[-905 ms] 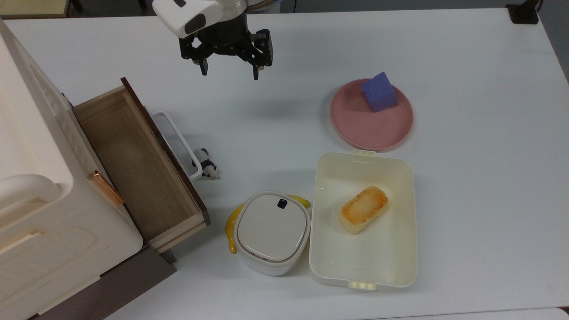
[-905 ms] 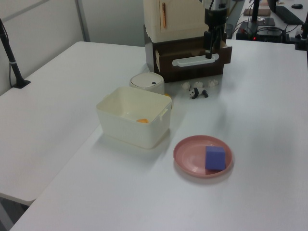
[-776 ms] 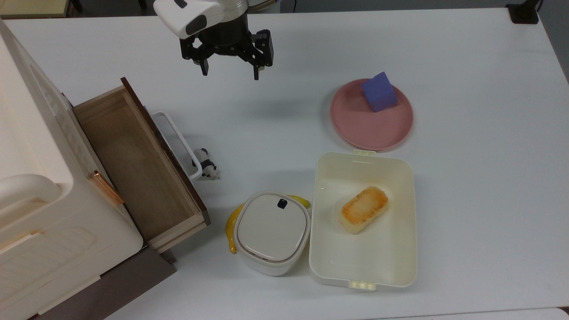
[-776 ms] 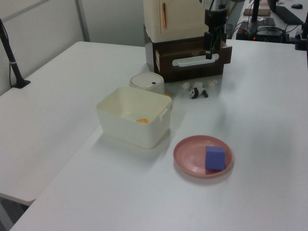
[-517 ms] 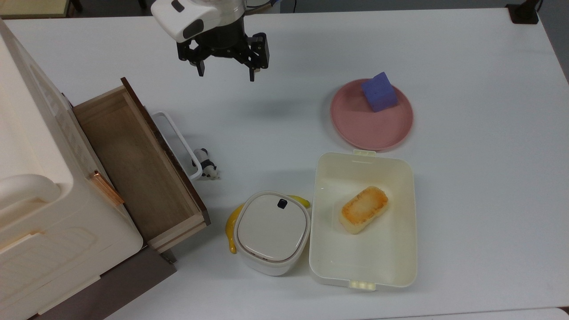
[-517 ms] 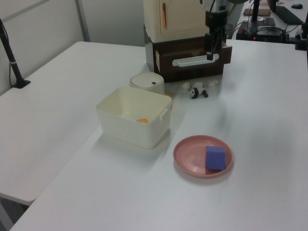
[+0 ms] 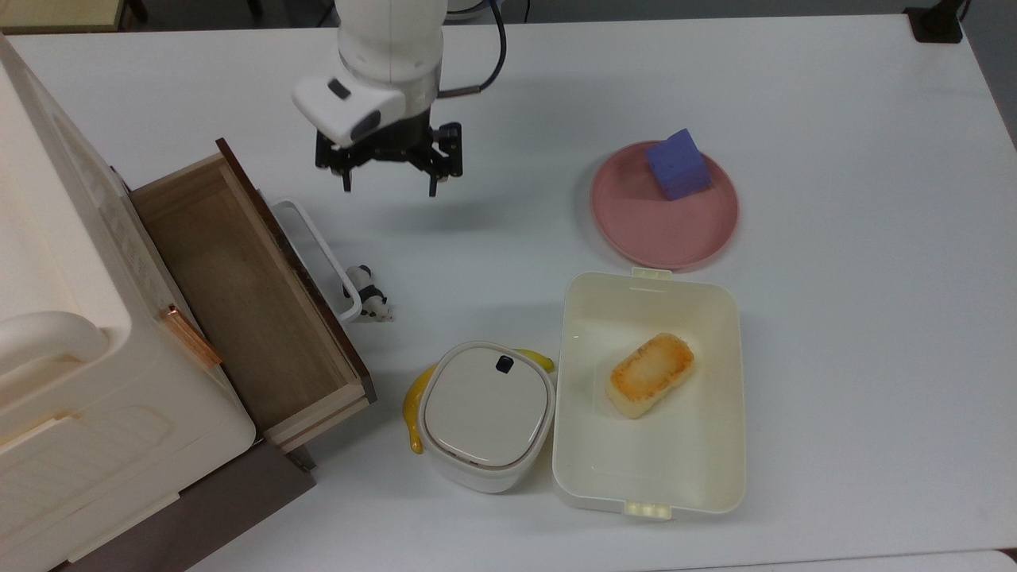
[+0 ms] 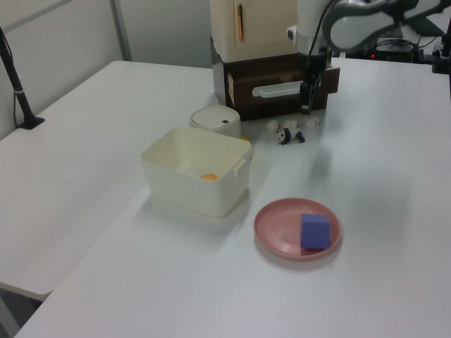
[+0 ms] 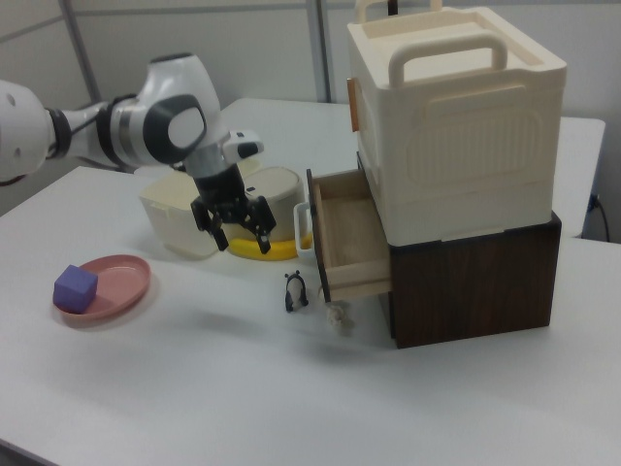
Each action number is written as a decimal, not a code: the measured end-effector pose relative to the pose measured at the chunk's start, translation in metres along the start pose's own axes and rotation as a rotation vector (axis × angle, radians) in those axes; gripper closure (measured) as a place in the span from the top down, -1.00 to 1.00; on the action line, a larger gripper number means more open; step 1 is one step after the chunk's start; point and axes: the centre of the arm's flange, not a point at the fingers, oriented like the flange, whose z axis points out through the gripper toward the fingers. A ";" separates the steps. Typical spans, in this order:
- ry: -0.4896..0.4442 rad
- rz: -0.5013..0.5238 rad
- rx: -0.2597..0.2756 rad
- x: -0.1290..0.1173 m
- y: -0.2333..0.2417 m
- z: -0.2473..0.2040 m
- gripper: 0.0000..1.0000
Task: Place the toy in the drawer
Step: 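Move the open gripper toward the panda figurine beside the drawer, then lower the gripper over the panda figurine and close on it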
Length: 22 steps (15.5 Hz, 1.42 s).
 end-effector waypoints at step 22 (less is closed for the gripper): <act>0.075 -0.217 -0.117 0.025 -0.009 0.121 0.31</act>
